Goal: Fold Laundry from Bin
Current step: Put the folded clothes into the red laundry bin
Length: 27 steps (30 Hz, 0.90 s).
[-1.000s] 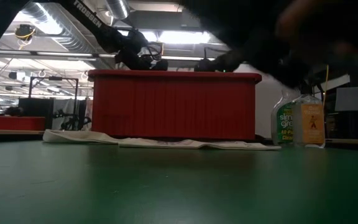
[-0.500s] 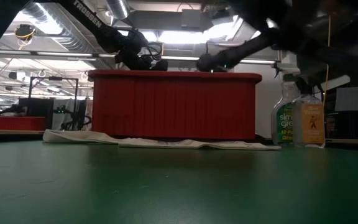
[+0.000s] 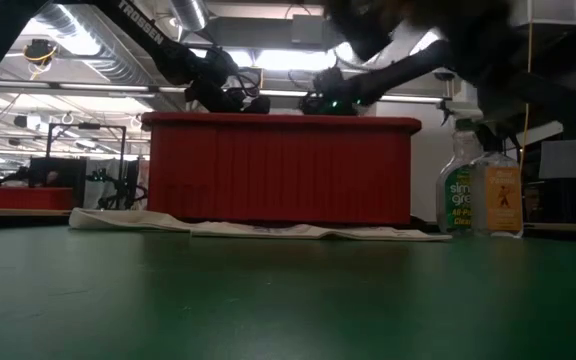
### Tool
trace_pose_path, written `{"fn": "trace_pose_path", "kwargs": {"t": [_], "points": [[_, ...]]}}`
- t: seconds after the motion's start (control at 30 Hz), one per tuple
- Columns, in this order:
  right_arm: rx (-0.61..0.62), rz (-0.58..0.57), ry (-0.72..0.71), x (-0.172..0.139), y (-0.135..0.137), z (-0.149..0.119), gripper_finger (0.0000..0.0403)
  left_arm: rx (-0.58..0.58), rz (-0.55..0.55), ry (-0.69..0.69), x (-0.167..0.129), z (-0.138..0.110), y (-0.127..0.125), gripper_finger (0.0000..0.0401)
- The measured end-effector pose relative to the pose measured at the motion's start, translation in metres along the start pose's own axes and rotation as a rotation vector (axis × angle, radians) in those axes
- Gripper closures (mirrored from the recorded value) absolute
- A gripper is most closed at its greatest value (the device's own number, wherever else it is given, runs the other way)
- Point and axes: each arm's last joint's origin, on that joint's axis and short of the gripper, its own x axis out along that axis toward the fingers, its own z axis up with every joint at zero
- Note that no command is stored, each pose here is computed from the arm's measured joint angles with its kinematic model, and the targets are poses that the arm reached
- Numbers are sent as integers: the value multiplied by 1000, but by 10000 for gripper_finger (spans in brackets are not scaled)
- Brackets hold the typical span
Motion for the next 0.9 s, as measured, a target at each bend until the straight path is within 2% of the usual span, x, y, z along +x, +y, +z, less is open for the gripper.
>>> {"fn": "trace_pose_path", "kwargs": {"t": [0.23, 0.4, 0.57, 0.73, 0.9], "points": [[-15, 46, -60, 35, 21, -31, 245, 1, -1, 1, 0, 0, -1, 282], [-13, 54, -1, 57, 25, -66, 245, 1, -2, 1, 0, 0, -1, 282], [-10, 52, 20, 68, 23, -84, 245, 0, -1, 1, 0, 0, -1, 282], [-15, 53, 0, 67, 23, -79, 245, 0, 0, 6, 0, -1, -1, 282], [-16, 54, -4, 46, 24, -49, 245, -2, 2, 37, 0, -4, 0, 282]]}}
